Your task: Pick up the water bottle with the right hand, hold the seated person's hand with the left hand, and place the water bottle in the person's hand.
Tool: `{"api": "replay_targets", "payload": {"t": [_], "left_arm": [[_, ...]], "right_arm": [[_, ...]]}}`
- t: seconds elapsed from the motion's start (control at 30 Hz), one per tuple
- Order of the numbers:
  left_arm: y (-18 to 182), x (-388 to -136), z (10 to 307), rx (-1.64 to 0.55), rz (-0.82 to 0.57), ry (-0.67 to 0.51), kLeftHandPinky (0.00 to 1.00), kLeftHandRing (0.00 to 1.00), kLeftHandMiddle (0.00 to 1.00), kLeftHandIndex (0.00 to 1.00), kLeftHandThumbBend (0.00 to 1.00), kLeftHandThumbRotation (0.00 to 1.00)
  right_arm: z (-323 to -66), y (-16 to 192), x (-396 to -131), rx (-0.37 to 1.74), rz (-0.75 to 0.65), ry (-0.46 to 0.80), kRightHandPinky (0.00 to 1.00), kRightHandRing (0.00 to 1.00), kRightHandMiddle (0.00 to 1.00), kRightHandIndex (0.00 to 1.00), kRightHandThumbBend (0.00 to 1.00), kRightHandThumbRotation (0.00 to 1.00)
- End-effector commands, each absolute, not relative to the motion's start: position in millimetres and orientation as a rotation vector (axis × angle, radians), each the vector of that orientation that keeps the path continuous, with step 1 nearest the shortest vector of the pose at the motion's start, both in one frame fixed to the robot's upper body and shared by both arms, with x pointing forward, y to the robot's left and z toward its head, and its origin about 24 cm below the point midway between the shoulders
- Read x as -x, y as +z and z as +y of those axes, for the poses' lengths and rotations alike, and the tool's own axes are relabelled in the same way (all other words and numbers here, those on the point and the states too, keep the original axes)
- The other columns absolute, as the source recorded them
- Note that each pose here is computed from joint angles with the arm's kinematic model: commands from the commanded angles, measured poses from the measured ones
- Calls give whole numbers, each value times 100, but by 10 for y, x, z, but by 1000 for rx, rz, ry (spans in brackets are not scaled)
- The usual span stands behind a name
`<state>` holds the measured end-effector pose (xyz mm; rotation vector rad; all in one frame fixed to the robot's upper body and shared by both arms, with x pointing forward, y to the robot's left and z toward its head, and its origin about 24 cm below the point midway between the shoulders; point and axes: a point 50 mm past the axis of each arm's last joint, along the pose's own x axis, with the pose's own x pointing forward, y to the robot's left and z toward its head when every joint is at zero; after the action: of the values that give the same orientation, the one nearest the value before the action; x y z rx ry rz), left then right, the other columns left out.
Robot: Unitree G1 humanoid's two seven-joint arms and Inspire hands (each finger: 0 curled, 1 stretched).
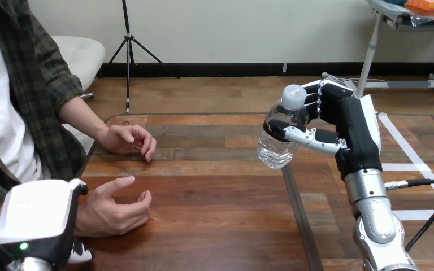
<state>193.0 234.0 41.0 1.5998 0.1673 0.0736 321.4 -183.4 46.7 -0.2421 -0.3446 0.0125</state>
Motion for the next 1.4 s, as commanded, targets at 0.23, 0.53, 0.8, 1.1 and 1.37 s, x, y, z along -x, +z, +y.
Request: {"api": "replay_targets", "payload": {"t": [0.23,0.53,0.8,1.1,1.37], "left_arm": [[550,-2084,2277,-1645,179,51,58,65,69,67,94,0],[555,-2120,2250,-1687,246,10,53,61,66,65,91,0],[544,-2142,2230,-1698,285,-2,50,58,64,64,91,0],[510,-2156,2231,-1705,297,-12,47,54,60,62,92,0],[482,-2167,2235,-1703,327,-25,46,51,56,61,92,0]], "right_arm": [[-1802,761,-3323,250,-475,15,36,41,47,49,76,0],[-1799,760,-3322,233,-475,19,36,41,47,48,76,0],[-1802,762,-3323,244,-474,19,35,40,47,48,76,0],[-1799,771,-3322,249,-480,19,36,41,47,48,76,0],[-1801,774,-3323,244,-480,21,36,41,47,48,76,0]]}}
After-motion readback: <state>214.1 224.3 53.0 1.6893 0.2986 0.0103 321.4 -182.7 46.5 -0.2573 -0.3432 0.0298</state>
